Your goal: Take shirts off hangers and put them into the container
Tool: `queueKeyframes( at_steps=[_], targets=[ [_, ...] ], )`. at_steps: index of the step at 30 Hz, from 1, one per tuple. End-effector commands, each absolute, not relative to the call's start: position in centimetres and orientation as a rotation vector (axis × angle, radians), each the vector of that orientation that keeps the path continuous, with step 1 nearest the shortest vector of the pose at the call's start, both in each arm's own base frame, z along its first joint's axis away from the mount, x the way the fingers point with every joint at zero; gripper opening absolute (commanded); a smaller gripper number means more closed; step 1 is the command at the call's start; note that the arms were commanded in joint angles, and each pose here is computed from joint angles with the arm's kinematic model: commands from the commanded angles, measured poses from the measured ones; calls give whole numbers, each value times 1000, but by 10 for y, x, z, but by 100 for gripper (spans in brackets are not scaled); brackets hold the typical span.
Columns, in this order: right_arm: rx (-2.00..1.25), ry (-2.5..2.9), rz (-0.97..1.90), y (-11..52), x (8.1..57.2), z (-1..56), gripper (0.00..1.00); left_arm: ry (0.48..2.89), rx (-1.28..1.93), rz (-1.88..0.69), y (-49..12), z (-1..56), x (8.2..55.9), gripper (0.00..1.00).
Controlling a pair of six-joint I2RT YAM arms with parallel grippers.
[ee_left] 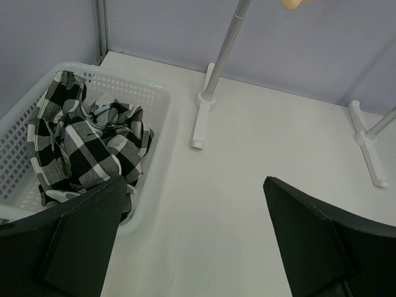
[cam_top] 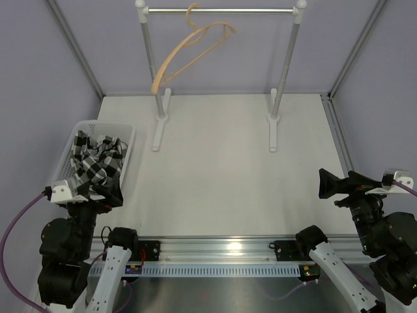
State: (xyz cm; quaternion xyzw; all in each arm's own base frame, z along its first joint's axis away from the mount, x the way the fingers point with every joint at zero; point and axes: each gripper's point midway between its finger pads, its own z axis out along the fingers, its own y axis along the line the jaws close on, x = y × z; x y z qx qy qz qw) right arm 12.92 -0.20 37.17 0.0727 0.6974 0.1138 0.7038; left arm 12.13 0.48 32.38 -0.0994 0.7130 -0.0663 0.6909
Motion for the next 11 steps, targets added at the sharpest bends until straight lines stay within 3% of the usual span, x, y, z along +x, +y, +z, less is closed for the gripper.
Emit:
queueKeyframes(
  at_steps=[1,11],
  targets=[
    [140,1516,259,0,130,379,99,1579,-237,-136,8,331,126,99],
    [133,1528,257,2,134,377,99,1615,-236,-131,6,326,133,99]
  ],
)
